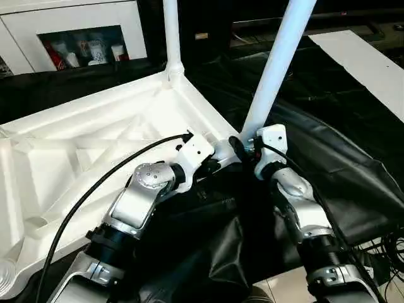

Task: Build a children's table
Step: Rotate leg to tighten

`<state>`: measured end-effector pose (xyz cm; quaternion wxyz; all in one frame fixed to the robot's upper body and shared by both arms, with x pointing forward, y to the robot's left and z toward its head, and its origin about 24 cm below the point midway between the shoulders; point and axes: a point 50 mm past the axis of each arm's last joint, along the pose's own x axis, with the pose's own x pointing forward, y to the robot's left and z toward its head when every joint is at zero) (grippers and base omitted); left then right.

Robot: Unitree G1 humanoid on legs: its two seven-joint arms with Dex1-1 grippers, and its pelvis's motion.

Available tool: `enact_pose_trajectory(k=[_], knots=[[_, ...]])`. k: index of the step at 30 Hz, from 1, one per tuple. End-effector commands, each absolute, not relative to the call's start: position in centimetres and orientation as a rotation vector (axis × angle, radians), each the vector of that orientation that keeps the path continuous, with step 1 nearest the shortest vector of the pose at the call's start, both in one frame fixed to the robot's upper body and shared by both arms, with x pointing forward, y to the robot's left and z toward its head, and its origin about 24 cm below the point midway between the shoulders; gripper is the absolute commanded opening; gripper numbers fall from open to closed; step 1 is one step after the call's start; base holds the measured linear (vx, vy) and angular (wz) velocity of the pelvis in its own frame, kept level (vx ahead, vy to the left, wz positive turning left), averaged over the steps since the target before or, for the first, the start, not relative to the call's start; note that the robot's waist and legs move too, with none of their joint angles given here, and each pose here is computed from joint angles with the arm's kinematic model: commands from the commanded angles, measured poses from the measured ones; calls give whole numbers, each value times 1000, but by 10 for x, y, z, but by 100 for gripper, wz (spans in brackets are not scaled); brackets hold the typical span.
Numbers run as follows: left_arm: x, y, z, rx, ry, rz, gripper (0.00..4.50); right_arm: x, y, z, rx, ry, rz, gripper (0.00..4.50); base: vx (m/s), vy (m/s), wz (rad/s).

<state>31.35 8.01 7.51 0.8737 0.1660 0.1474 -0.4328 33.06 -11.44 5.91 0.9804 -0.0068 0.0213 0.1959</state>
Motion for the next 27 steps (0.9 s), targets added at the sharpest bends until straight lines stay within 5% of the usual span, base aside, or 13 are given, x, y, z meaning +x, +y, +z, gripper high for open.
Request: enact_pose_trajectory(k=[1, 9, 18, 27], knots=[[308, 93, 42, 366, 470, -854, 0, 318, -88, 54, 40, 41, 577, 341, 0, 0, 0], [299, 109, 40, 427, 518, -937, 0, 309, -109, 67, -47, 32, 702, 407, 0, 0, 0], [277, 127, 50, 495, 521, -1245, 0, 281, -150, 75, -182, 100, 1028, 407, 0, 0, 0], [267, 133, 56, 499, 532, -1346, 0, 278, -151, 76, -243, 151, 1139, 407, 0, 0, 0]])
